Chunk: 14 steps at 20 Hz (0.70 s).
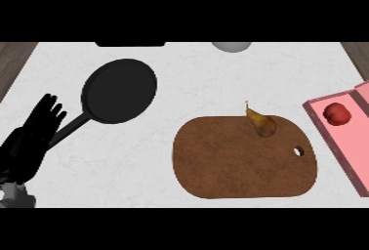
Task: Pick the bell pepper from the cutting board and place it in the cardboard box
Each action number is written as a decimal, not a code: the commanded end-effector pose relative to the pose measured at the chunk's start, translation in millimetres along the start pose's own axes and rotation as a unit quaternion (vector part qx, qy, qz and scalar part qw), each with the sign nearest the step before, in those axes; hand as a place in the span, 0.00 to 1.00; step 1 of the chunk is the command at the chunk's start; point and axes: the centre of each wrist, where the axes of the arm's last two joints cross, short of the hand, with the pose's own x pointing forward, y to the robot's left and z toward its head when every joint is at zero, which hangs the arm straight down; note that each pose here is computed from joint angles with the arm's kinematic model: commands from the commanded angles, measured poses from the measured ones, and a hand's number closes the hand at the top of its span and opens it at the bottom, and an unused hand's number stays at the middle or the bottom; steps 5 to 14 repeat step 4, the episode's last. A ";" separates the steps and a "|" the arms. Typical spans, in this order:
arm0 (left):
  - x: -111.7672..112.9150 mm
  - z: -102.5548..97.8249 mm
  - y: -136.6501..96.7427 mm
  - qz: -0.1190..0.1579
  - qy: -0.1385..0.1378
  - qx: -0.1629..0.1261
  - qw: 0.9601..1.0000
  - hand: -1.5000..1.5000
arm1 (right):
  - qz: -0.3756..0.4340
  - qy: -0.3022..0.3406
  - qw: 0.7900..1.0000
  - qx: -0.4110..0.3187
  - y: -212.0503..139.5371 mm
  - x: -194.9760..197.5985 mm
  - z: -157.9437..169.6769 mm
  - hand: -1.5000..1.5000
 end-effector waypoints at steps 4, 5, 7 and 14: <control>0.7 6.8 13.8 0.003 -0.004 -0.002 1.000 0.50 | 0.000 -0.002 1.000 0.007 -29.1 2.1 -4.7 0.00; 0.7 6.8 13.8 0.003 -0.004 -0.002 1.000 0.50 | 0.000 -0.002 1.000 0.007 -29.1 2.1 -4.7 0.00; 0.7 6.8 13.8 0.003 -0.004 -0.002 1.000 0.50 | 0.000 -0.002 1.000 0.007 -29.1 2.1 -4.7 0.00; 0.7 6.8 13.8 0.003 -0.004 -0.002 1.000 0.50 | 0.000 -0.002 1.000 0.007 -29.1 2.1 -4.7 0.00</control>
